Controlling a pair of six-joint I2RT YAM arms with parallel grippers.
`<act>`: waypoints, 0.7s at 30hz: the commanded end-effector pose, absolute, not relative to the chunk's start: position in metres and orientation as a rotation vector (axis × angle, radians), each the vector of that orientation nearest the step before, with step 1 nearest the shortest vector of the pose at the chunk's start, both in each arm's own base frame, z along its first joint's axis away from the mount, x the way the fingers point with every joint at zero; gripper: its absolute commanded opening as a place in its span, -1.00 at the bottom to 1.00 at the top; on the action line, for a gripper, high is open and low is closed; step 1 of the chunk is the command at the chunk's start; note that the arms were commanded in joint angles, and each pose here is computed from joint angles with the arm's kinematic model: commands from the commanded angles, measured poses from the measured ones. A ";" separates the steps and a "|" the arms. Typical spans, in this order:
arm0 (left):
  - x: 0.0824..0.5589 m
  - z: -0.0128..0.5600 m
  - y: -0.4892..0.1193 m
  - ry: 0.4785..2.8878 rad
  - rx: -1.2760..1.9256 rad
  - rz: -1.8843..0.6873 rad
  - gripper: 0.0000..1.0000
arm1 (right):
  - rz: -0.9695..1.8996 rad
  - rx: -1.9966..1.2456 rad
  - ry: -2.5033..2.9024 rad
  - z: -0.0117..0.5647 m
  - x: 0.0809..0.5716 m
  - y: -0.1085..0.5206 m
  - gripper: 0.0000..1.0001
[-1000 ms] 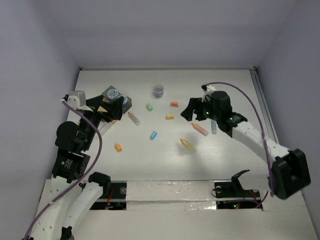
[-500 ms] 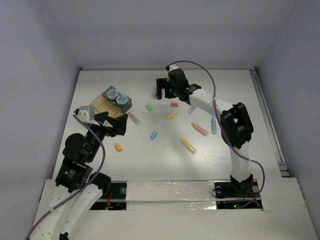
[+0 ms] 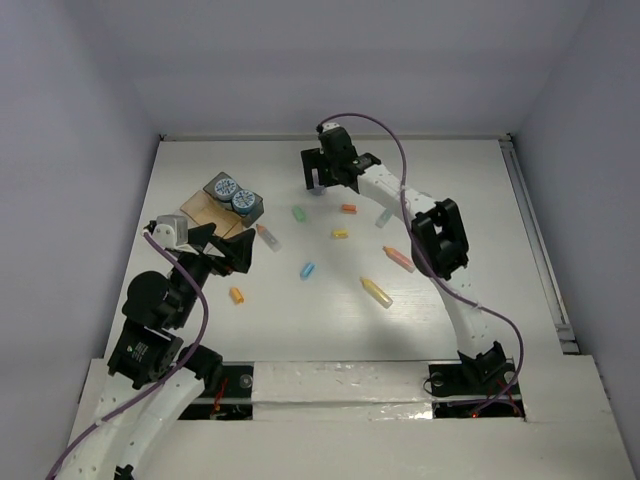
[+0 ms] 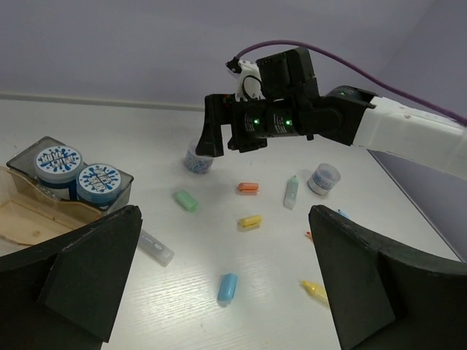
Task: Sort the stationery into containers
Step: Pick up the stationery from the center of the board.
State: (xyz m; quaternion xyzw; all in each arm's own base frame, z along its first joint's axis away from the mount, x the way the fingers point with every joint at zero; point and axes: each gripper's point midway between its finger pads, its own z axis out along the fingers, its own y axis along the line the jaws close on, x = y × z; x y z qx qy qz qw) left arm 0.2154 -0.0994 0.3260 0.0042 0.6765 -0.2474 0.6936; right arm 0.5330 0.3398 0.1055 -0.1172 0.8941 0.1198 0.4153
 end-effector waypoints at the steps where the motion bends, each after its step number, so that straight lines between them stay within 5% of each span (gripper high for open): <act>1: 0.215 0.342 -0.100 1.454 0.023 -0.560 0.98 | 0.295 -0.325 2.227 0.108 0.544 0.346 0.85; 13: 0.217 0.337 -0.111 1.476 0.057 -0.594 0.98 | 0.218 -0.390 2.087 0.112 0.567 0.370 0.65; 21: 0.218 0.337 -0.108 1.479 0.049 -0.578 0.98 | 0.202 -0.378 2.069 0.113 0.572 0.369 0.20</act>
